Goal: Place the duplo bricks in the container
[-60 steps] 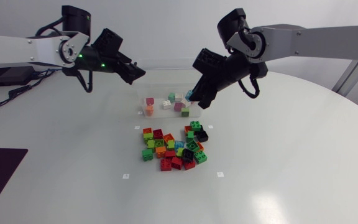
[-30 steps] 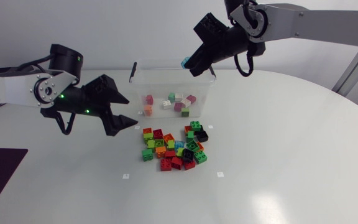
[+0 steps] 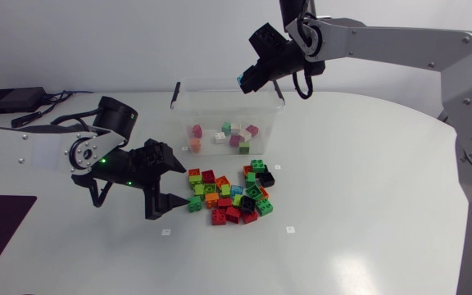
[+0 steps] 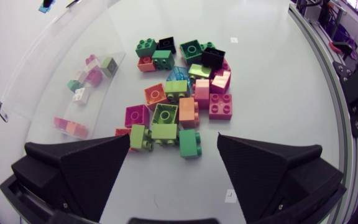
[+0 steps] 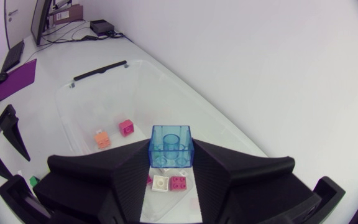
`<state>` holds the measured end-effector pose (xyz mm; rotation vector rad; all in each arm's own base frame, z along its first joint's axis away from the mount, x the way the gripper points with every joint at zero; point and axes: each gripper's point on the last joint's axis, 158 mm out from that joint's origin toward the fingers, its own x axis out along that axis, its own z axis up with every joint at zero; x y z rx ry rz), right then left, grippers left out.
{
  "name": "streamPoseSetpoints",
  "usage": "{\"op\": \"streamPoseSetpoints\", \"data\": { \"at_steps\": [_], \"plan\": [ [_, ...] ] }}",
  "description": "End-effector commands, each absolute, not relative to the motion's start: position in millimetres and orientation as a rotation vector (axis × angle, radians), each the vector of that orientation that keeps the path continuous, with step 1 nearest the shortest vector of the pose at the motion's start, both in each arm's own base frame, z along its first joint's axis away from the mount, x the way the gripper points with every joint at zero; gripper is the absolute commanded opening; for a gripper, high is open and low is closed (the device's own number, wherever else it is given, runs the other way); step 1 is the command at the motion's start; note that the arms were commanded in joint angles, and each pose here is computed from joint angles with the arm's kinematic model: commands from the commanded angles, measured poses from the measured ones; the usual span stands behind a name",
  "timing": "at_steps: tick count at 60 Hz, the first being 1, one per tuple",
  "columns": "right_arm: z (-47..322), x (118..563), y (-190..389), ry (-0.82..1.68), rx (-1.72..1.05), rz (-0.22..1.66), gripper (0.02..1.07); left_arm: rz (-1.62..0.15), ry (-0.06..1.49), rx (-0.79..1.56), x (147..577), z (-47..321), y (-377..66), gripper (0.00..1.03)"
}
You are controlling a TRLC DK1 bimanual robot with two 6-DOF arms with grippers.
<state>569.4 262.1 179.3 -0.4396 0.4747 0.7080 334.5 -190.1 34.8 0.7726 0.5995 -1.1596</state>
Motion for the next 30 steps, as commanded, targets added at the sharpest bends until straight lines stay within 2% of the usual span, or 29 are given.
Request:
{"op": "streamPoseSetpoints", "data": {
  "at_steps": [1,4,9,10,26,30],
  "plan": [
    [173,586,262,0.475,-0.416,0.672,0.47,-1.205,0.661,0.783,318,9,-187,0.97],
    [169,590,261,0.484,-0.418,0.661,0.61,-1.216,0.674,0.792,314,3,-188,0.97],
    [168,592,262,0.489,-0.416,0.653,0.98,-1.22,0.693,0.803,312,-4,-189,0.97],
    [169,591,262,0.486,-0.414,0.653,1.0,-1.223,0.7,0.804,311,-7,-189,0.96],
    [193,570,254,0.468,-0.41,0.649,1.01,-1.23,0.737,0.83,311,-26,-196,0.9],
    [198,562,250,0.462,-0.41,0.649,1.01,-1.231,0.748,0.829,312,-30,-197,0.83]
  ]
}}
